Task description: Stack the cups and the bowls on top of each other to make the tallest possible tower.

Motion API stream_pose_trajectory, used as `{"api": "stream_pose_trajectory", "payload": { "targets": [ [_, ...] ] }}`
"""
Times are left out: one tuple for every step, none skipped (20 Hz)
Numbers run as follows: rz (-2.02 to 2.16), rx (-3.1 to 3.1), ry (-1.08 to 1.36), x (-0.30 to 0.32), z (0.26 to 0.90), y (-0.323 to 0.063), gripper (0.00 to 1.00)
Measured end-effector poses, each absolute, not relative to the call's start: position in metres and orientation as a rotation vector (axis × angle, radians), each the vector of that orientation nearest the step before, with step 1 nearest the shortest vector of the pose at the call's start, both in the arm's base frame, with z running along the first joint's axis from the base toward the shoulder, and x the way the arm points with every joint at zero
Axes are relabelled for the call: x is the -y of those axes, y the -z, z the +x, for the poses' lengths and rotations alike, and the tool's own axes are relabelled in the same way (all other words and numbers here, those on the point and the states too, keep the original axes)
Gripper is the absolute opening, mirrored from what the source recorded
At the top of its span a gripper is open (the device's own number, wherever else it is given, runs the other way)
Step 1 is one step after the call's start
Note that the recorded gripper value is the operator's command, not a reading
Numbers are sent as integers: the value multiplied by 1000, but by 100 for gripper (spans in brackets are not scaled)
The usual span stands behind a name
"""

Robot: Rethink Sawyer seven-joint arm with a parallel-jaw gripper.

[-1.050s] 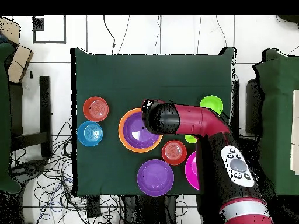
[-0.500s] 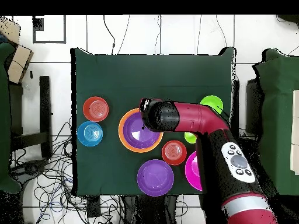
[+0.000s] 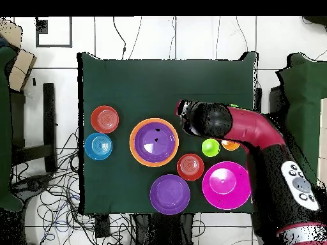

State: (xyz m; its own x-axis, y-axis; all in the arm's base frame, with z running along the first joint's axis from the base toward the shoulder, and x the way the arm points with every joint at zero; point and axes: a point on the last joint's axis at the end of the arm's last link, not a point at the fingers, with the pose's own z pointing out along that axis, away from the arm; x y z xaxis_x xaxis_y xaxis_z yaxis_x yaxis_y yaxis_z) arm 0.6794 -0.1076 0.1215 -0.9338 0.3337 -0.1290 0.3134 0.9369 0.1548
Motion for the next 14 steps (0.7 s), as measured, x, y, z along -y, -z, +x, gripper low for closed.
{"api": "stream_pose_trajectory", "payload": {
  "targets": [
    [506,-2933,-197,114,681,-123,100],
    [515,-2926,-197,119,683,-125,100],
    [525,-2916,-195,125,685,-127,100],
    [537,-2897,-193,134,691,-131,100],
    [538,-2891,-194,135,693,-132,100],
    [539,-2889,-194,136,695,-132,100],
    [538,-2882,-196,136,698,-133,100],
    [536,-2876,-198,136,702,-134,100],
    [534,-2871,-201,136,705,-134,100],
    [532,-2867,-205,135,709,-134,100],
    [530,-2864,-208,134,711,-133,100],
    [524,-2861,-210,132,716,-130,100],
    [516,-2860,-209,131,719,-127,100],
    [507,-2859,-211,130,722,-122,100]
  ]
}}
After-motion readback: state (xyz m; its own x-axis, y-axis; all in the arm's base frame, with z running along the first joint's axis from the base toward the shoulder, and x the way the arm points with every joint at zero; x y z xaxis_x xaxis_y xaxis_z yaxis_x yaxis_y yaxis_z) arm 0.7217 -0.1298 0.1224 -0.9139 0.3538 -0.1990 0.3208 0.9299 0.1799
